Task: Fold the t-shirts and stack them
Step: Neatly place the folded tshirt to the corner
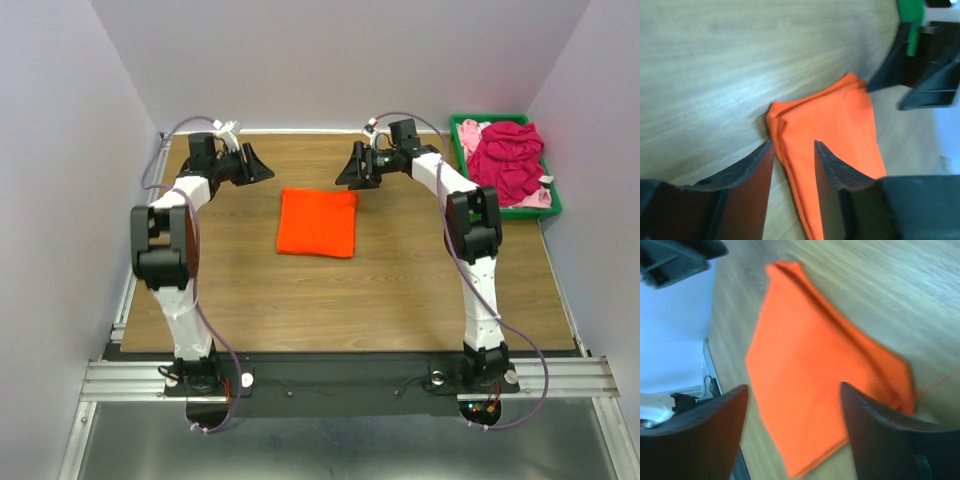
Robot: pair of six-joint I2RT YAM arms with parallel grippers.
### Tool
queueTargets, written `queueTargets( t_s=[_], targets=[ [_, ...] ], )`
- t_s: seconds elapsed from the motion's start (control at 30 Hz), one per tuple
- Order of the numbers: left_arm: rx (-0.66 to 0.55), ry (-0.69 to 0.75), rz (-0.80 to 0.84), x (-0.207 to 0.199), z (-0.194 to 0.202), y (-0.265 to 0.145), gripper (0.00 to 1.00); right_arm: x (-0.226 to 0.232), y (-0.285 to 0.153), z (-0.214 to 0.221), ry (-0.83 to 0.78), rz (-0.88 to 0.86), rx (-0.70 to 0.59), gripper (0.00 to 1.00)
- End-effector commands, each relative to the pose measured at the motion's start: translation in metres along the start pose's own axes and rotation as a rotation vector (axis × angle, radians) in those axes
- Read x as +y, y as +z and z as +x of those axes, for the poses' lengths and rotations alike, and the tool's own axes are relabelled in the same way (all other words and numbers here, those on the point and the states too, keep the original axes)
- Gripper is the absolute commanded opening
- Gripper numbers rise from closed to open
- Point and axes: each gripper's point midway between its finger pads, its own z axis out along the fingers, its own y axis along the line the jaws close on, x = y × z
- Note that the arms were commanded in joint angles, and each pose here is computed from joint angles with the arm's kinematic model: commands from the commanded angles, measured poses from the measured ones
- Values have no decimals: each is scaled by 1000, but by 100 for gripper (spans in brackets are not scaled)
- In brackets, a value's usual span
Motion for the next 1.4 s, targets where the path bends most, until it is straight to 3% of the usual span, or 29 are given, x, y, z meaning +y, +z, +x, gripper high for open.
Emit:
queueTargets(
  t_s=[0.0,0.03,0.1,0.17,0.2,0.3,0.43,0.77,0.83,0.97,1.13,1.37],
  targets=[
    [-83,420,-138,-96,-33,-39,57,87,-69,-50,-216,23,-174,93],
    [-111,474,-155,-121,-35,-48,61,103,-84,-53,-243,40,-205,100],
    [-55,589,-174,-145,-4,-38,74,108,-105,-54,-255,78,-243,100],
    [-44,614,-240,-154,8,-42,77,110,-127,-48,-253,131,-278,100],
    [-23,623,-229,-162,18,-39,98,104,-138,-46,-242,154,-293,100],
    [-9,567,-333,-176,55,-22,99,101,-165,-34,-243,211,-323,100],
    [32,525,-467,-160,91,3,99,88,-177,-14,-229,280,-327,100],
    [136,540,-608,-104,128,46,98,78,-177,-4,-217,314,-312,100],
    [186,522,-631,-84,139,48,94,74,-176,-3,-208,318,-306,100],
    [272,464,-673,-43,145,41,74,67,-174,-1,-195,324,-297,100],
    [305,359,-776,15,129,14,71,63,-174,-1,-194,329,-287,100],
    [229,386,-926,87,40,-42,72,54,-177,5,-184,345,-273,100]
  ],
)
